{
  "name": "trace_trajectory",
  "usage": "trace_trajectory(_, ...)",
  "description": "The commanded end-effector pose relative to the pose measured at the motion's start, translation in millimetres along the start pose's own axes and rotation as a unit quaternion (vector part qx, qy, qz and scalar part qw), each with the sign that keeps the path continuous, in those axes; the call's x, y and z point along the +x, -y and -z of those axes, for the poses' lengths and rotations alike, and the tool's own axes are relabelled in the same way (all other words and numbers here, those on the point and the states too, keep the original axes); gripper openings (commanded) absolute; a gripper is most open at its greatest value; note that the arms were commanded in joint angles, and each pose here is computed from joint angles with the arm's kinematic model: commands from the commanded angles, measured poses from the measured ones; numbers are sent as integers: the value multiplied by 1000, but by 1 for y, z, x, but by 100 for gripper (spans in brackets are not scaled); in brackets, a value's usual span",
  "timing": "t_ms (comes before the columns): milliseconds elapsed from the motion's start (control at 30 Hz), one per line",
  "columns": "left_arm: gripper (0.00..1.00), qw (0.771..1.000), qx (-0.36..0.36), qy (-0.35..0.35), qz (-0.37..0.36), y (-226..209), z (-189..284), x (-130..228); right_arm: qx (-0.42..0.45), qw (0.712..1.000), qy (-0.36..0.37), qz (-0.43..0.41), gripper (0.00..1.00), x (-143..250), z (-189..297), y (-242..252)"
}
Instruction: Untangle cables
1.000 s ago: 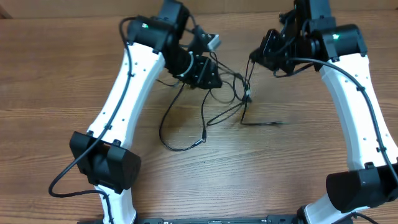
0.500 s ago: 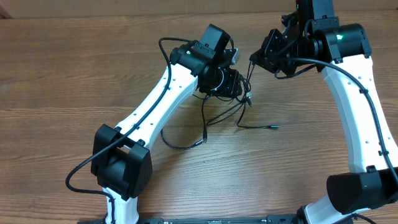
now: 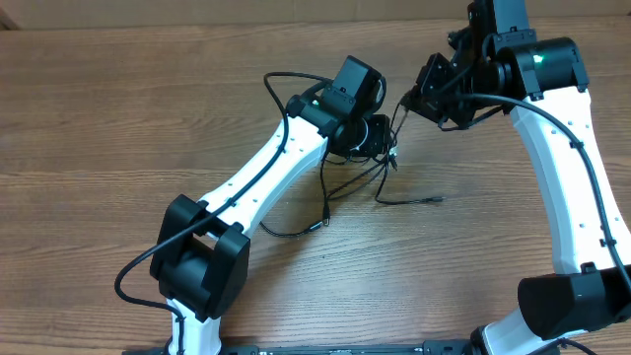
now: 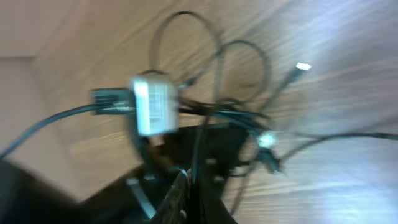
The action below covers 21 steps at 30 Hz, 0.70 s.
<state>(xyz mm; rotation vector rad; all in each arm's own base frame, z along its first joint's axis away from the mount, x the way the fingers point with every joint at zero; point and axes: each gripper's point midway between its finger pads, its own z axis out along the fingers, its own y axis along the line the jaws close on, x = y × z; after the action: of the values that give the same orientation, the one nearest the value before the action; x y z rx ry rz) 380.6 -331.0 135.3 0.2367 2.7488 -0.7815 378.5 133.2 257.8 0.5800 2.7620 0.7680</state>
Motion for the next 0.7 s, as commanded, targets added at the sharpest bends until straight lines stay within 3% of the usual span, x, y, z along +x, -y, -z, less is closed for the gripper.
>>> trace_trajectory(0,4,999,23,37,-18,9,45,-20,69,996,55,5,4,-12,14,23)
trace_trajectory(167,4,991,88,71,-66,14,135,-25,132,990,43,15,4,-8,-6,56)
trace_trajectory(433,4,967,198,48,-150,27,187,2,154,988,4,31,5,6,-35,82)
trace_trajectory(500,4,955,236,46,-173,32,195,5,141,988,-10,65,18,9,-35,77)
trace_trajectory(600,4,948,248,52,-193,29,201,5,96,987,-35,124,54,17,-29,58)
trace_trajectory(667,4,947,245,58,-201,24,202,4,61,986,-38,152,69,19,-17,40)
